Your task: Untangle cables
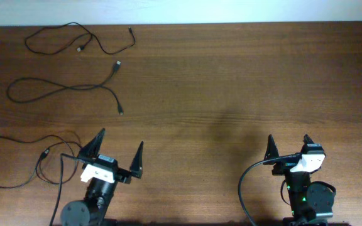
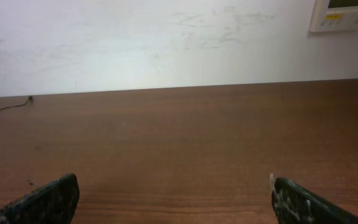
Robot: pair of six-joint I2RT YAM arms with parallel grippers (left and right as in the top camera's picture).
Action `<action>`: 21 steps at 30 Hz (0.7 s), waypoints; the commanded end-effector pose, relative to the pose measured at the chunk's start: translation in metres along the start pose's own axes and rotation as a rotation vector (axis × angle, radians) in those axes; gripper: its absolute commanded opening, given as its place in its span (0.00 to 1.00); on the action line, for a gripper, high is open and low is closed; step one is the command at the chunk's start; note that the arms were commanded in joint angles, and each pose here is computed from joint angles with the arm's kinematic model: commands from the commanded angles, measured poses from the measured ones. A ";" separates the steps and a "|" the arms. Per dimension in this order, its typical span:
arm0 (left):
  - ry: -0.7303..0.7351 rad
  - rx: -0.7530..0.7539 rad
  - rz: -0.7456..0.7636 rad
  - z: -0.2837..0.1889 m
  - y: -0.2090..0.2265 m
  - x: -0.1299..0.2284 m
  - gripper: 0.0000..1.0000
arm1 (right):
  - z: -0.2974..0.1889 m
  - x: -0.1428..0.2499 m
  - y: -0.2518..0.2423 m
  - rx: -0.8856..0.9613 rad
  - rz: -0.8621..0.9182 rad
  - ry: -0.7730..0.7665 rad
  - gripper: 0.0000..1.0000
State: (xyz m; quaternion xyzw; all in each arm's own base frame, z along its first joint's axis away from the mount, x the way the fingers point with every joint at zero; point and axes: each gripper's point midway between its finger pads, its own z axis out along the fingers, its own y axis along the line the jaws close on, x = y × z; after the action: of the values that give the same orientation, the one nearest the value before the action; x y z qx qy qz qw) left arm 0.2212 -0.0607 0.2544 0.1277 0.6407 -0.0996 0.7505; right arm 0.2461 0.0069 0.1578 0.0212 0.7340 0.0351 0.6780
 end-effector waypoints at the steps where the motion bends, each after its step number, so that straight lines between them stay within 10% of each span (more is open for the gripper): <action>1: -0.053 0.010 0.026 0.001 -0.001 -0.001 0.99 | 0.000 0.003 -0.001 0.002 0.001 0.003 0.98; 21: -0.208 -0.024 0.062 0.001 0.004 -0.007 0.99 | 0.000 0.003 -0.001 0.002 0.001 0.003 0.98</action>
State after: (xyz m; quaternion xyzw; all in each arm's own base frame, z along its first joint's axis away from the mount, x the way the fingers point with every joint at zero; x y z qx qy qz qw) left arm 0.2228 -0.0617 0.2597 0.1322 0.5635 -0.0938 0.8100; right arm 0.2461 0.0069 0.1578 0.0213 0.7340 0.0352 0.6779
